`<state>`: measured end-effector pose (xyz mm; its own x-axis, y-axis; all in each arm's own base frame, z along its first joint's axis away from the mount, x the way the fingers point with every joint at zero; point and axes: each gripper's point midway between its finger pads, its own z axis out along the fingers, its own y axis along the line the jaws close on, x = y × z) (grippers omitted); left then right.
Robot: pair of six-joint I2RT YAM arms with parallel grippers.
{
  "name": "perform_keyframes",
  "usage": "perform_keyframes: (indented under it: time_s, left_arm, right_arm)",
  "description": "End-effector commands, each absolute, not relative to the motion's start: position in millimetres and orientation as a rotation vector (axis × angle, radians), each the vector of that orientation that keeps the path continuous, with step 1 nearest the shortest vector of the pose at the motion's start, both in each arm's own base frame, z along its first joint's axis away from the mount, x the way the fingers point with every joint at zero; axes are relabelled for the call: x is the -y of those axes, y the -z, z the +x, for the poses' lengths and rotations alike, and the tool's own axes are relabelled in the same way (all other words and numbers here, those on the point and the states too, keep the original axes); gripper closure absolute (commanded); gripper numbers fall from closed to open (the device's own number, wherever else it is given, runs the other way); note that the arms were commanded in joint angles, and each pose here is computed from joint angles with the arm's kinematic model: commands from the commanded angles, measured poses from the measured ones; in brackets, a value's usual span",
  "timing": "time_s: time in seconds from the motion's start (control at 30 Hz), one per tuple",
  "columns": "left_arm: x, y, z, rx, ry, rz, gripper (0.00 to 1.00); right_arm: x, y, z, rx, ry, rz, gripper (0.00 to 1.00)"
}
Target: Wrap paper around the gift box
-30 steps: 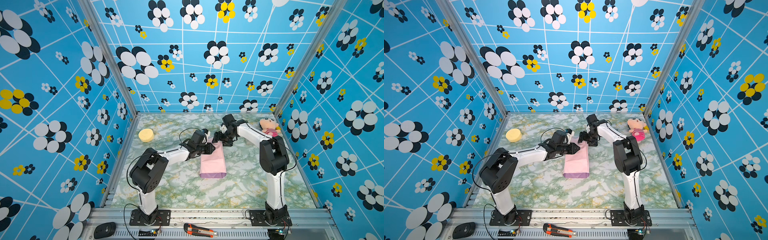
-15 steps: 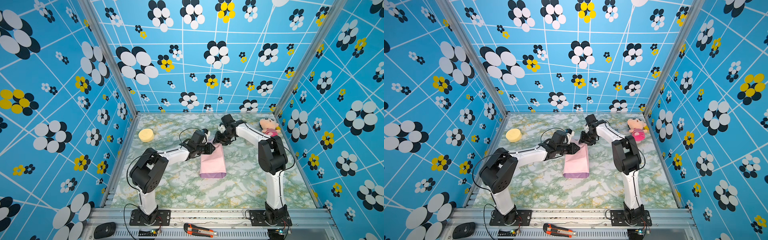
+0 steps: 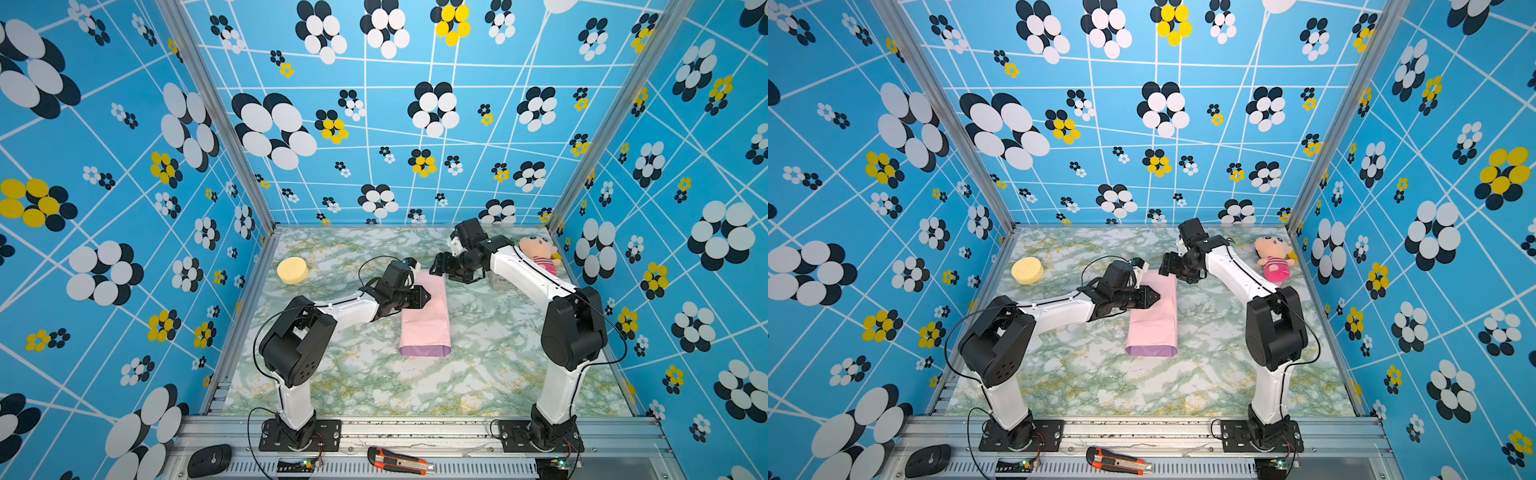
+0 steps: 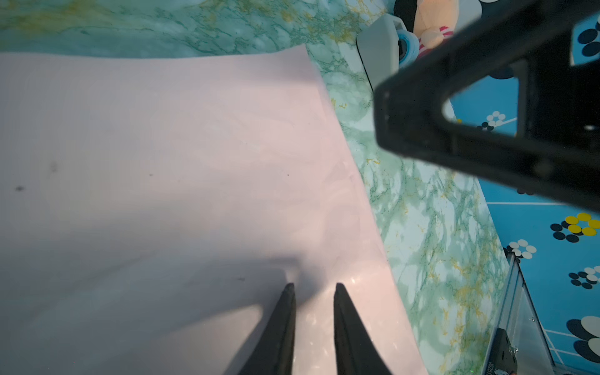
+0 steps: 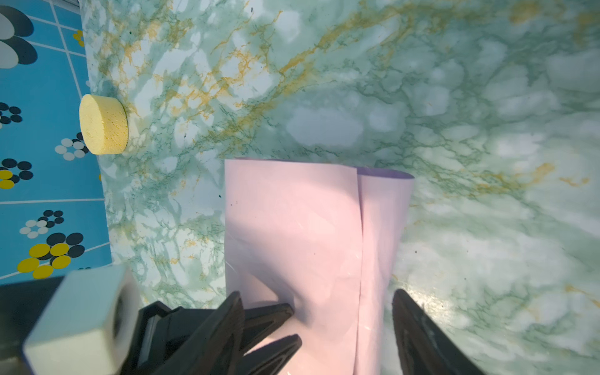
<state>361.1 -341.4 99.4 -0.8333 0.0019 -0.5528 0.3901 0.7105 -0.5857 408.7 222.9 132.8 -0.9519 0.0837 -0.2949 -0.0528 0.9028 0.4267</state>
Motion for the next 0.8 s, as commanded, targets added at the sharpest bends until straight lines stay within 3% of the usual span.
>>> perform_keyframes:
  time_s: [0.0,0.17,0.3,0.43,0.77]
  left_arm:
    - [320.6,-54.6,341.8,-2.555,0.853,0.281,0.76]
    - [322.1,-55.7,342.2,-2.552,0.856,0.285,0.76]
    - [322.2,-56.0,342.4,-2.552,0.856,0.286,0.76]
    - [322.7,-57.5,343.6,-2.547,0.854,0.288,0.75]
    - [326.2,-74.1,344.2,-2.511,0.889,0.286,0.74]
  right_arm:
    - [-217.6,-100.0,382.4,-2.873,-0.614,0.049,0.25]
    - [-234.8,-82.3,366.2,-2.924,-0.660,0.011,0.27]
    - [-236.9,-76.8,365.1,-2.924,-0.652,0.008,0.52]
    - [-234.8,-77.2,362.8,-2.913,-0.646,0.015,0.65]
    - [-228.1,-74.0,359.8,-2.911,-0.612,0.038,0.71]
